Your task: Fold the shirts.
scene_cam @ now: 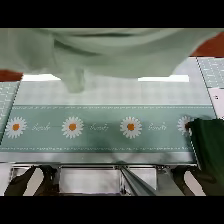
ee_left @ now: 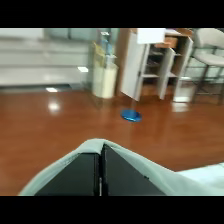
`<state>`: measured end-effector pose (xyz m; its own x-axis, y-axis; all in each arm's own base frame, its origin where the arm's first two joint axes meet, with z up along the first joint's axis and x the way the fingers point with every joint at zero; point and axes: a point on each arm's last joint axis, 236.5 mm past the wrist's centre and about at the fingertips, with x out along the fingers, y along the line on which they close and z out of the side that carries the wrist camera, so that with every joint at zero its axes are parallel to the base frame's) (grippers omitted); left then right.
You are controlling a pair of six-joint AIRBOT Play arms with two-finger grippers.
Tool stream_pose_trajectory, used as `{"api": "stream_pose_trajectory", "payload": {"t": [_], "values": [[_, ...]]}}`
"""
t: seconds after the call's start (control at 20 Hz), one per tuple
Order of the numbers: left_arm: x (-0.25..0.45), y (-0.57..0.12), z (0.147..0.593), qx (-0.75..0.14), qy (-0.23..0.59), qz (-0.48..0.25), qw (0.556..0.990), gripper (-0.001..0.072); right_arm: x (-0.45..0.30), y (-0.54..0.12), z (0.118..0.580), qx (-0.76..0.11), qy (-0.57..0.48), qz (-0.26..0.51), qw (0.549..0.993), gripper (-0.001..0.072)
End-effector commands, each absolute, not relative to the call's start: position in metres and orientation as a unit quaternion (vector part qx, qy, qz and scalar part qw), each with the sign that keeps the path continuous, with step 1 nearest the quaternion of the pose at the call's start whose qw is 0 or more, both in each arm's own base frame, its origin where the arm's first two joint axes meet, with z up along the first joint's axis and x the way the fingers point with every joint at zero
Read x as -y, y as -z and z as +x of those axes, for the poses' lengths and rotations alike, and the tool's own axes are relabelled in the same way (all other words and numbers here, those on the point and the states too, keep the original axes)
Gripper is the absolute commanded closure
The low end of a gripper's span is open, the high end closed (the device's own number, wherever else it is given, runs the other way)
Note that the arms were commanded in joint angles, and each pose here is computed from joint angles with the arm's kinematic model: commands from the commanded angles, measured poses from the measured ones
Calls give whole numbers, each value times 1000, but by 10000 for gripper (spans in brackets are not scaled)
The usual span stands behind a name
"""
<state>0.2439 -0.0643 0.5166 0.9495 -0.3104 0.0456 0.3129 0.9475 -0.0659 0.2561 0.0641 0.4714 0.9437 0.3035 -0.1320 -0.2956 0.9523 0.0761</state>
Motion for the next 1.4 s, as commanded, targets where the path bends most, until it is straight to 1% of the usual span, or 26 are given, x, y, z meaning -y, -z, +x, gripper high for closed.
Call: {"api": "stream_pose_trajectory", "payload": {"t": [0.0,0.15,0.2,0.3,0.4,0.5,0.65,0.75,0.9,1.05,1.1,1.2,1.35], "values": [[61,-541,177,70,88,30,993,693,-37,-473,182,-63,-53,2,997,688],[36,-539,133,79,52,44,995,693,-38,-462,148,-72,-38,9,997,688],[25,-532,128,66,43,39,996,693,-39,-453,145,-87,-38,15,995,688],[2,-510,138,21,17,32,999,693,-38,-431,150,-129,-40,25,991,688],[-7,-476,171,-45,1,11,999,693,-35,-407,169,-165,-41,42,985,688],[1,-421,222,-139,4,1,990,693,-39,-370,196,-217,-62,69,972,688],[23,-319,296,-283,25,-3,959,693,-54,-302,248,-301,-119,107,940,688],[31,-250,342,-353,21,-15,935,693,-51,-248,292,-352,-129,138,917,688],[38,-163,411,-395,7,-38,918,693,-45,-165,359,-417,-137,191,878,688],[46,-92,473,-421,5,-60,905,693,-36,-98,428,-442,-127,250,852,688],[42,-69,492,-431,-8,-76,899,693,-34,-80,449,-445,-126,267,846,688],[31,-31,520,-457,-40,-131,879,693,-29,-50,491,-451,-117,304,831,688],[34,-10,559,-464,-34,-255,848,693,-27,-21,533,-469,-115,347,804,688]]}}
